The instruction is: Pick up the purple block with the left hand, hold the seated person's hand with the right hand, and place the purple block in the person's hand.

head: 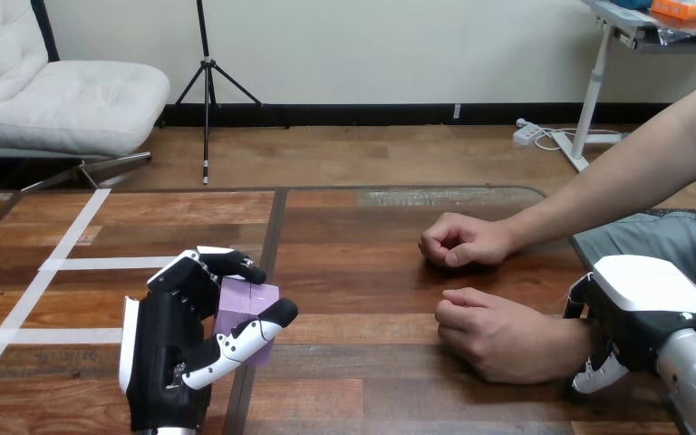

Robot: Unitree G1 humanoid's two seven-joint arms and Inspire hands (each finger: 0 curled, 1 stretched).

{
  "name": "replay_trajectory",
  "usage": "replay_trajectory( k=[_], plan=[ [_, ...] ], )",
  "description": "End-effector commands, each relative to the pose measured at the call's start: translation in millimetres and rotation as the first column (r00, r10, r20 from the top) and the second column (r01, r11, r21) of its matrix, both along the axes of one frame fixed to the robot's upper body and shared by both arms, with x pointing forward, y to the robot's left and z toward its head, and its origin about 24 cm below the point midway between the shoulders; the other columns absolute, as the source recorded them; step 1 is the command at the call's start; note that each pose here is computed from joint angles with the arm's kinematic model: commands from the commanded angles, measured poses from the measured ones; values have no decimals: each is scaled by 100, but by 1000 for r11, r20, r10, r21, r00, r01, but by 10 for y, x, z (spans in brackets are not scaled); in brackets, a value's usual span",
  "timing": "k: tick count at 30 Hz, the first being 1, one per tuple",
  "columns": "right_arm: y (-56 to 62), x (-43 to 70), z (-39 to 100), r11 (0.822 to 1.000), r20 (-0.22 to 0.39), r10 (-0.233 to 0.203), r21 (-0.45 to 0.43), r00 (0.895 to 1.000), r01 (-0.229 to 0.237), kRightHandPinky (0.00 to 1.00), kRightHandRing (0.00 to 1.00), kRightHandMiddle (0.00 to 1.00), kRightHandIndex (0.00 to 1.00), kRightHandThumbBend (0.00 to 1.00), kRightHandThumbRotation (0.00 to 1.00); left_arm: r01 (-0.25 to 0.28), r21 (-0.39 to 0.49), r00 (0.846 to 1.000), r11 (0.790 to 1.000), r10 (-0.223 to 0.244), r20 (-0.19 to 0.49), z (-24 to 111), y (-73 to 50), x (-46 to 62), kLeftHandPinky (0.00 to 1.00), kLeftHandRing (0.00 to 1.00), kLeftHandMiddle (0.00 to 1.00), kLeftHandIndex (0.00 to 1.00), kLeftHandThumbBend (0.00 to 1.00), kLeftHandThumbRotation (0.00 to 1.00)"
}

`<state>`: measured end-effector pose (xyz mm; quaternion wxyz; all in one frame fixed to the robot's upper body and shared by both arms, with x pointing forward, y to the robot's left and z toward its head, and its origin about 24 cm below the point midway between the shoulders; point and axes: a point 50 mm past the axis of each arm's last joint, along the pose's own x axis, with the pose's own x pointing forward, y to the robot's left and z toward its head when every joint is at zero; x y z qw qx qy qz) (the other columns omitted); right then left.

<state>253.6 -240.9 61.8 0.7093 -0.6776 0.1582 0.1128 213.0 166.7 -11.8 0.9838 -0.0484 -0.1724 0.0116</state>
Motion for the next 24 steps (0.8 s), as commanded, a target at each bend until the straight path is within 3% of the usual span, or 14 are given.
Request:
replay_trajectory(
  k=[1,24],
  plan=[
    [-40,56,180,1000,71,-7,-4,997,7,38,46,53,54,76,0,16,2,995,1000,-16,102,187,-54,128,34,41,46,46,86,5],
    [-57,63,195,1000,83,1,0,997,-1,40,48,54,54,76,0,13,-3,995,1000,-12,96,173,-49,122,34,41,46,46,85,5]
  ],
)
